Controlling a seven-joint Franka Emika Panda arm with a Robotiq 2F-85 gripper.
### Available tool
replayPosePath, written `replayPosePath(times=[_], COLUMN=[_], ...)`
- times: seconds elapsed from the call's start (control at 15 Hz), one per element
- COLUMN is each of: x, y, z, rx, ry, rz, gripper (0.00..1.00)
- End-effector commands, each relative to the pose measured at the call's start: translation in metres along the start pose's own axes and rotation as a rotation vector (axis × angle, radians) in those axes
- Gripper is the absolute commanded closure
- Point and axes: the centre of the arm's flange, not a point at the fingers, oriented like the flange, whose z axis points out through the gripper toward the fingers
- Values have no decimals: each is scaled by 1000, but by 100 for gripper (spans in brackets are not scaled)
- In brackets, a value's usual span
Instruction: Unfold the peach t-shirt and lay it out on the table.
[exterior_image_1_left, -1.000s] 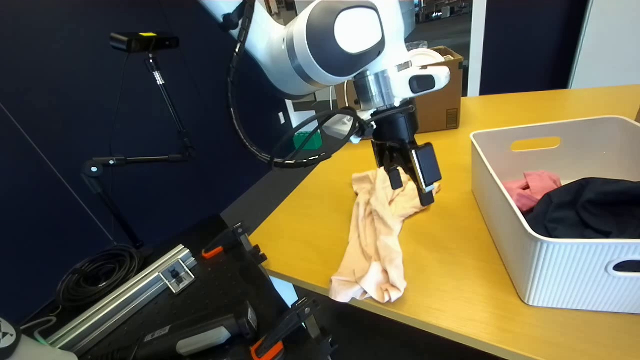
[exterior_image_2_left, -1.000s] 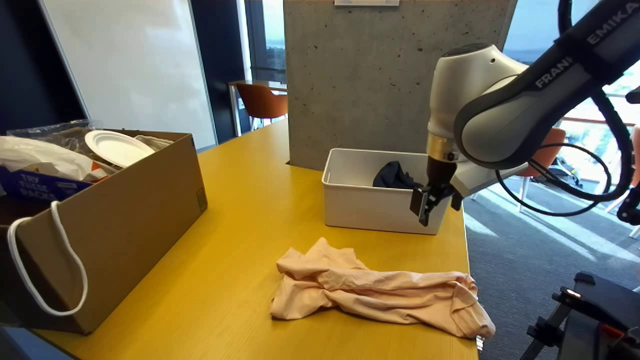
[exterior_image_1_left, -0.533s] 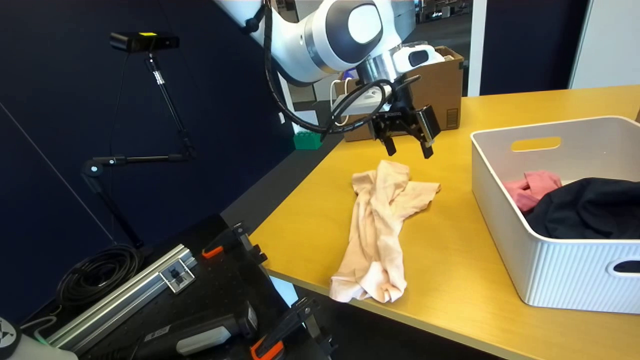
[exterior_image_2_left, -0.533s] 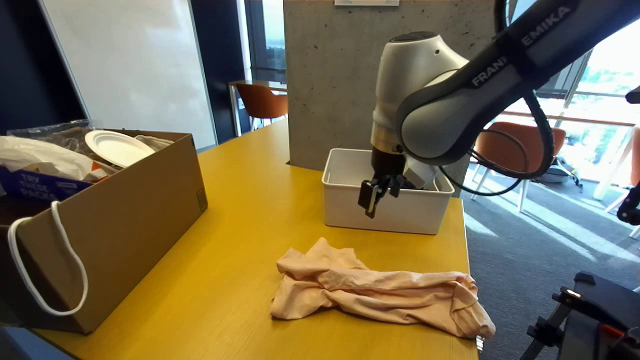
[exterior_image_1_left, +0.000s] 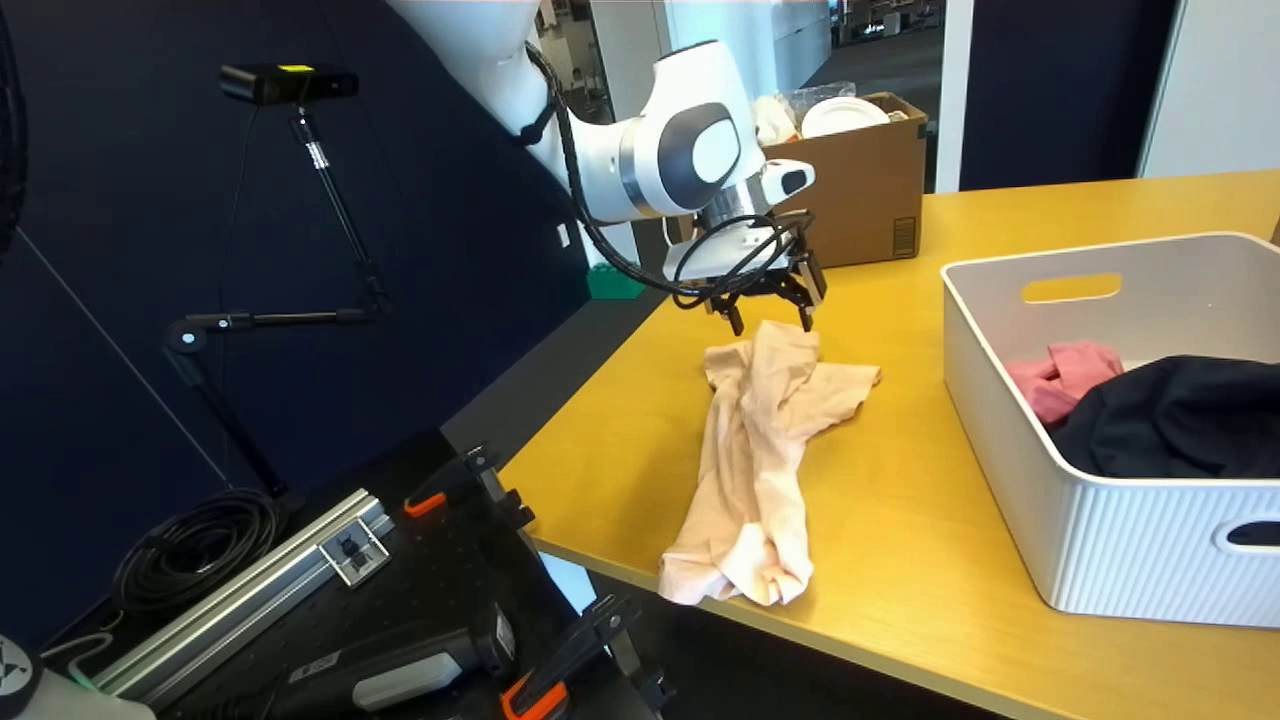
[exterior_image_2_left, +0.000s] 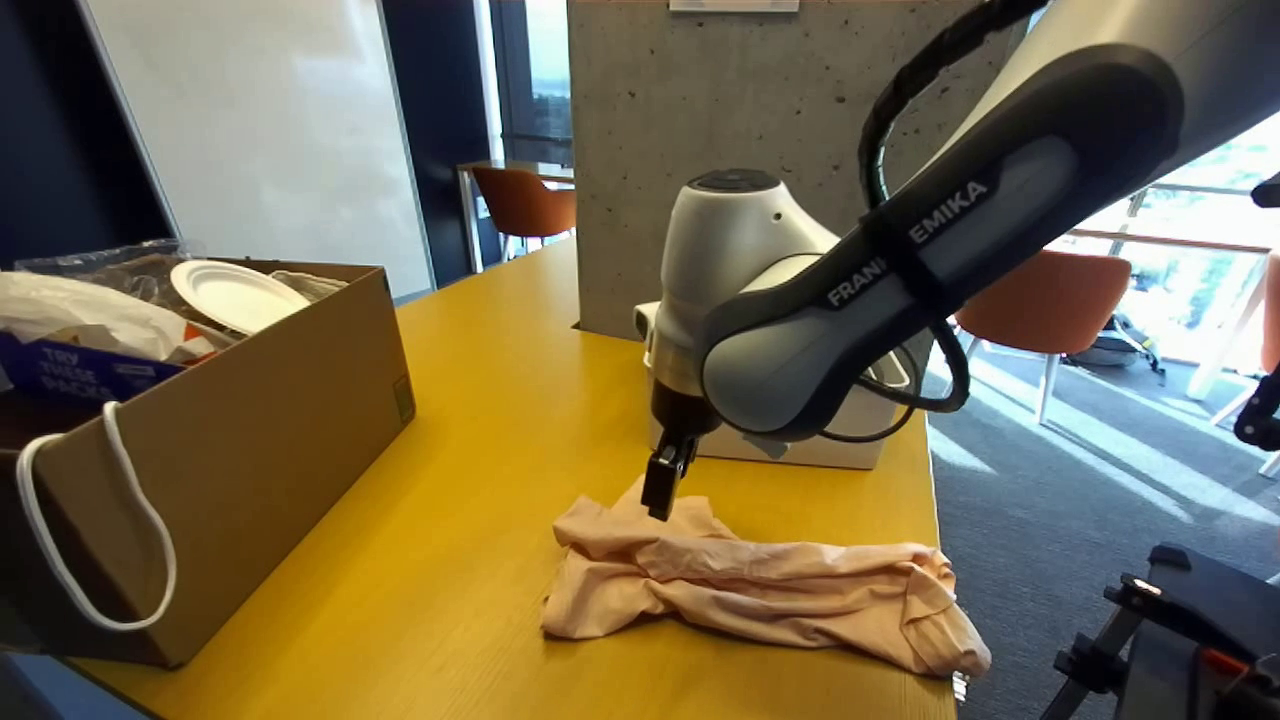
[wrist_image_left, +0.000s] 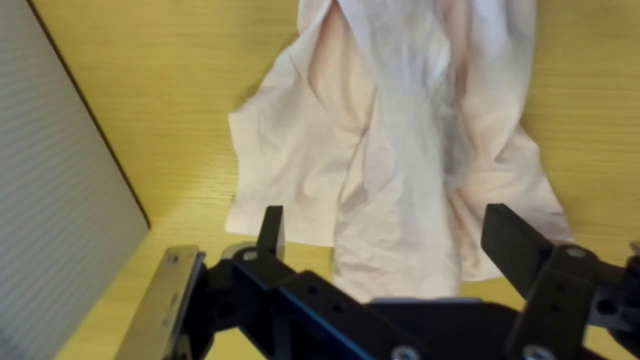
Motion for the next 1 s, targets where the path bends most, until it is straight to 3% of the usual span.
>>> replayPosePath(times=[0.0, 0.6, 0.67, 0.73, 0.93], x=[21, 27, 27, 28, 29], y=[-4, -3, -4, -4, -6], z=[21, 59, 61, 63, 65], rx=[75, 153, 158, 163, 172], ry=[49, 50, 43, 36, 18], rz=[-151, -289, -303, -312, -321], gripper=[0, 0, 25, 28, 51])
